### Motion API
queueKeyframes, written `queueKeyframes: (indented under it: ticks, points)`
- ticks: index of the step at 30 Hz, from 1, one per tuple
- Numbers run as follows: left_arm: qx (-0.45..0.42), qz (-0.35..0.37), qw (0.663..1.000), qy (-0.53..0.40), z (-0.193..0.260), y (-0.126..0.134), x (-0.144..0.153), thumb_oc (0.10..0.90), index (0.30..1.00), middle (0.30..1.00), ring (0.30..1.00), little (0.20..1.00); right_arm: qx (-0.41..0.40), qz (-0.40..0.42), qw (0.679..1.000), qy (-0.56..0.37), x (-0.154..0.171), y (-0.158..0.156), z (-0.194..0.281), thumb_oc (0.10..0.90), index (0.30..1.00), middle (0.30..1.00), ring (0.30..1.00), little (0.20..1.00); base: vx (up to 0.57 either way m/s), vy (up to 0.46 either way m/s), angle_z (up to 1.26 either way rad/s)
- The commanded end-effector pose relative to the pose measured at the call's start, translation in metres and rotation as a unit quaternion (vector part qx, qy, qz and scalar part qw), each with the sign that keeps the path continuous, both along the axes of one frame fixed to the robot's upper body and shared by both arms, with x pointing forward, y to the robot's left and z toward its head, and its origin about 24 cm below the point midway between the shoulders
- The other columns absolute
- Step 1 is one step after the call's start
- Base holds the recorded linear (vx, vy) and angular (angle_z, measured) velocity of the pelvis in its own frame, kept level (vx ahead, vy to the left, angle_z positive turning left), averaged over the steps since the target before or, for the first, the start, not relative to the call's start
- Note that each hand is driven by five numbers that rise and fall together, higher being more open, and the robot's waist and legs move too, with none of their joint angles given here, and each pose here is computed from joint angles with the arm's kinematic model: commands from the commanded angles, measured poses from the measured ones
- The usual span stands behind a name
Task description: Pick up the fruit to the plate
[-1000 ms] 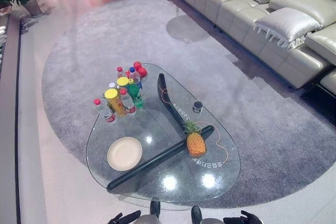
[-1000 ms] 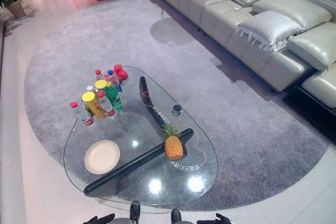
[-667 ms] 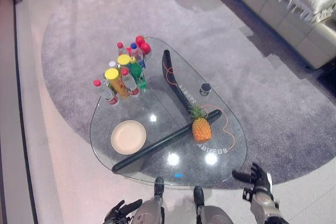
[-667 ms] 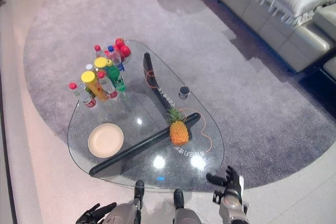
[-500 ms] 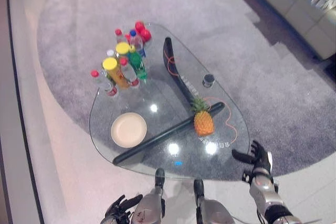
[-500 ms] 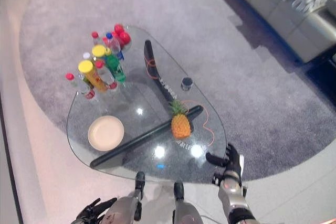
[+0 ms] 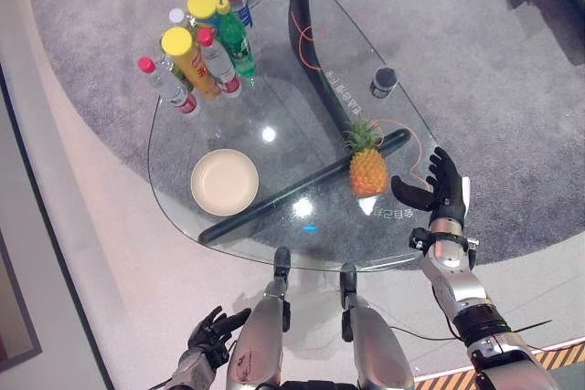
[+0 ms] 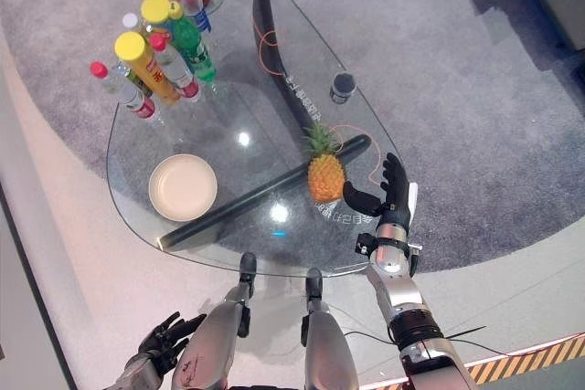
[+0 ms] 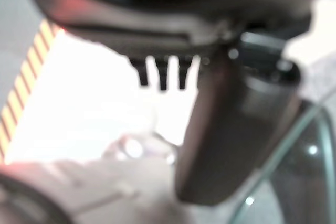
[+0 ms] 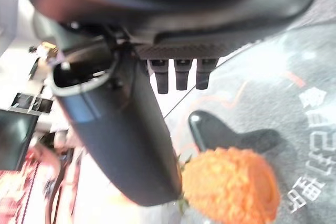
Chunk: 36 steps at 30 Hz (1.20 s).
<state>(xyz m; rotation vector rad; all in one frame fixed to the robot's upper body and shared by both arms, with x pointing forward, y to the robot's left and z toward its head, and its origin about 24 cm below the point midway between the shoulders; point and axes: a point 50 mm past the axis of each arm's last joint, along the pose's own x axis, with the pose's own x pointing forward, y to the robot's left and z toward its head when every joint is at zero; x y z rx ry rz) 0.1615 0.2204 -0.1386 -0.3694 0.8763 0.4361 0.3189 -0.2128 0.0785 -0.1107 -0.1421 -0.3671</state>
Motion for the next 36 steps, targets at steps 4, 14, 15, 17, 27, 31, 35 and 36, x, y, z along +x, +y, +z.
queueKeyframes:
  ticks: [4,14,15,17,27,31,35,36]
  points:
    - [-0.01,0.006,1.0,0.004,-0.004,-0.002,-0.01,0.8,0.9,0.9,0.9,0.9,-0.018,0.017,0.984,-0.174,0.005,0.018,0.084,0.8,0.9,0.9,0.9,0.9,-0.03,0.046,0.07]
    - [-0.021,0.007,1.0,-0.008,-0.001,-0.009,-0.002,0.8,0.9,0.9,0.9,0.9,-0.002,0.028,0.979,-0.2,0.009,0.035,0.103,0.8,0.9,0.9,0.9,0.9,-0.01,0.045,0.04]
    - [-0.023,0.006,1.0,-0.009,-0.001,-0.009,-0.002,0.8,0.9,0.9,0.9,0.9,-0.003,0.021,0.98,-0.198,0.009,0.034,0.102,0.8,0.9,0.9,0.9,0.9,0.0,0.038,0.05]
    - [-0.023,0.005,1.0,-0.012,0.0,-0.011,0.001,0.8,0.9,0.9,0.9,0.9,-0.007,0.0,0.981,-0.195,0.011,0.034,0.102,0.8,0.9,0.9,0.9,0.9,0.0,0.022,0.08]
    - [-0.027,0.004,0.999,-0.024,0.003,-0.016,0.008,0.8,0.9,0.9,0.9,0.9,-0.019,-0.059,0.982,-0.177,0.016,0.029,0.096,0.8,0.9,0.9,0.9,0.9,0.0,0.005,0.03]
    - [-0.032,0.005,0.999,-0.032,0.005,-0.018,0.011,0.8,0.9,0.9,0.9,0.9,-0.03,-0.062,0.982,-0.177,0.017,0.028,0.098,0.8,0.9,0.9,0.9,0.9,0.01,0.017,0.01]
    - [-0.035,0.003,0.999,-0.035,0.007,-0.02,0.014,0.8,0.9,0.9,0.9,0.9,-0.031,-0.063,0.982,-0.174,0.02,0.03,0.098,0.8,0.9,0.9,0.9,0.9,0.01,0.008,0.0]
    - [-0.035,0.002,0.999,-0.036,0.007,-0.02,0.015,0.8,0.9,0.9,0.9,0.9,-0.027,-0.062,0.983,-0.171,0.021,0.029,0.099,0.8,0.9,0.9,0.9,0.9,0.0,0.0,0.0]
